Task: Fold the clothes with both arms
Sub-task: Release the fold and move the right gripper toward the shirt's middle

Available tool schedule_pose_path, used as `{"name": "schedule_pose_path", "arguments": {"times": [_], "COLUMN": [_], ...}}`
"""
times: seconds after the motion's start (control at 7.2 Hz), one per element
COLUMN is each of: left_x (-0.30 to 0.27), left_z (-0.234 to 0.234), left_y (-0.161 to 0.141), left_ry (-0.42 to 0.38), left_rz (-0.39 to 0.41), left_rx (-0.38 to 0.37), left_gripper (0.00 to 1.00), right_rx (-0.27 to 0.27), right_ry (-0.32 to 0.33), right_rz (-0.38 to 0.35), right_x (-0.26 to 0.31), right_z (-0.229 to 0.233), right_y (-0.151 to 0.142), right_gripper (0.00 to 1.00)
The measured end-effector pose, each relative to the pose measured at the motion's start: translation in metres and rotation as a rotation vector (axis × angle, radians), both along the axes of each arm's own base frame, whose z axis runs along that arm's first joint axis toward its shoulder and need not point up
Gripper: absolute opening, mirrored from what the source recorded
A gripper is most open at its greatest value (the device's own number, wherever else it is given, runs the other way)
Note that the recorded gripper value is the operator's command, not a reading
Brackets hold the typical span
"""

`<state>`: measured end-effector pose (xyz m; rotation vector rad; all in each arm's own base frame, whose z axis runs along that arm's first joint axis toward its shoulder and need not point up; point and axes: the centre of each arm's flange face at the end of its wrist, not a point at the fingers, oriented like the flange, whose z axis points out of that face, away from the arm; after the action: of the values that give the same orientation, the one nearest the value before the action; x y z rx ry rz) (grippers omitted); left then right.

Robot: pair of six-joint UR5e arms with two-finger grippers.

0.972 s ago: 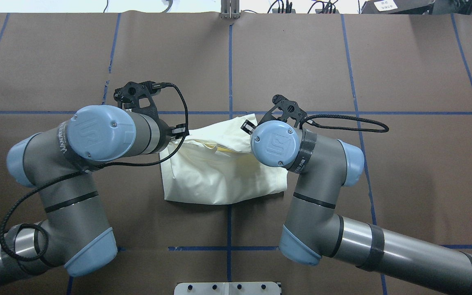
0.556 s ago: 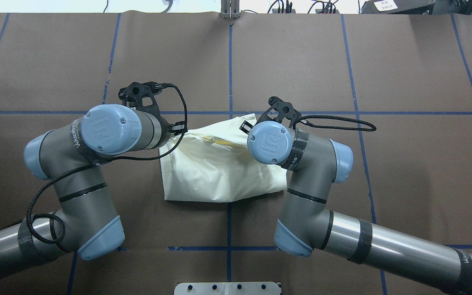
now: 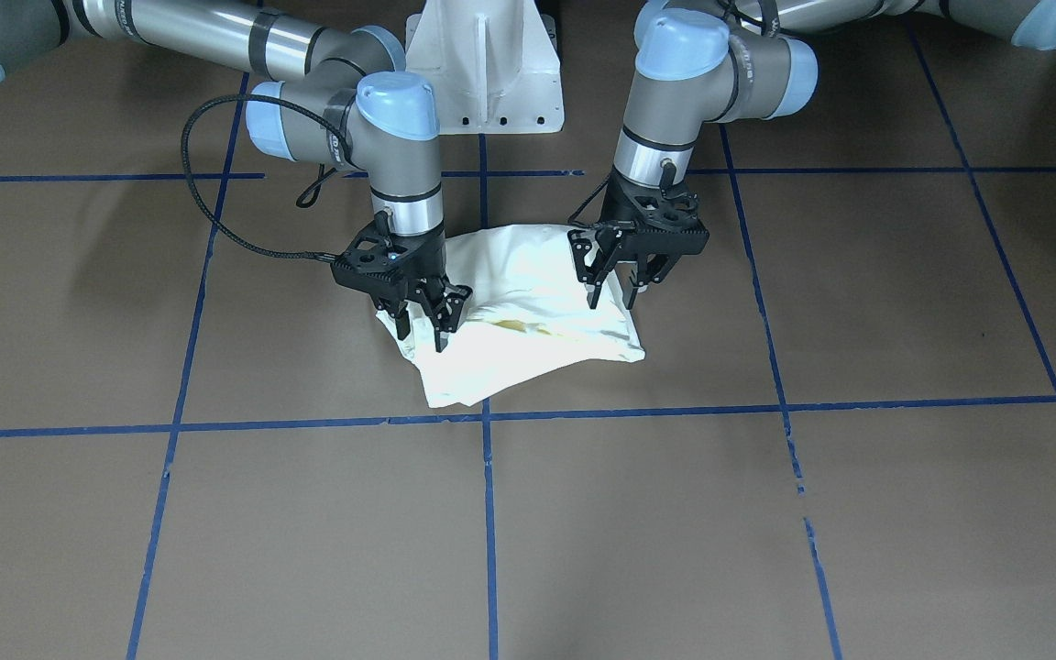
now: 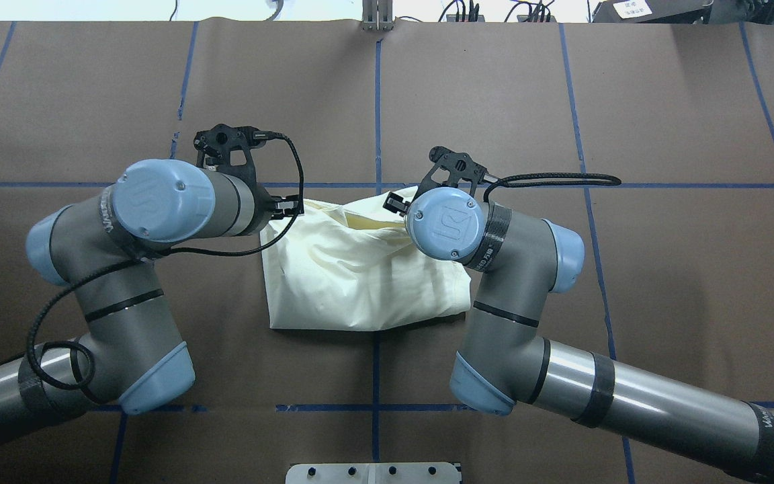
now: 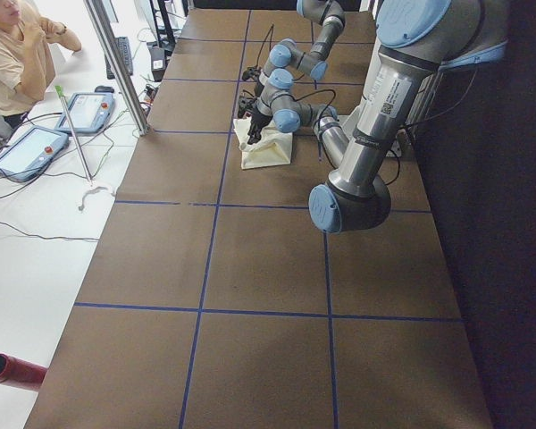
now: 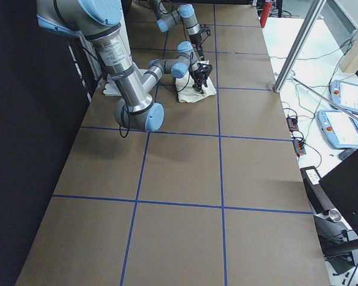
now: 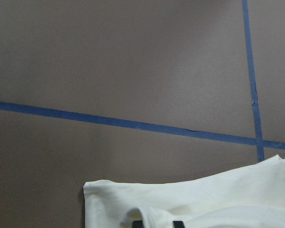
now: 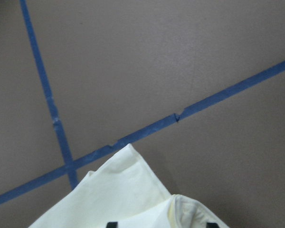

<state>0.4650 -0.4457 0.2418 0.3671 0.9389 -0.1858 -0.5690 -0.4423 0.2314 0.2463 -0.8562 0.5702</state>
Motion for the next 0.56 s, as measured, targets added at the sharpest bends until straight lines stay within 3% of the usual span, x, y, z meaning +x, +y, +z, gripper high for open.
{"name": "schedule_pose_path", "arguments": {"times": [0.28, 0.56], "left_x": [-0.023, -0.027], "left_z": [-0.002, -0.001], "left_y": [-0.015, -0.017], "left_ry": [0.004, 0.006], "left_rz": [0.071, 0.085], "left_rx": [0.047, 0.055], "left_gripper": [1.00, 1.00], "right_rx": [0.089, 0.147], "right_ry": [-0.009, 0.031], "right_rz": [-0.100, -0.170], "right_x": [0.008, -0.013], "right_z": [-0.025, -0.023], "right_y": [0.015, 0.042], "right_gripper": [1.00, 1.00]}}
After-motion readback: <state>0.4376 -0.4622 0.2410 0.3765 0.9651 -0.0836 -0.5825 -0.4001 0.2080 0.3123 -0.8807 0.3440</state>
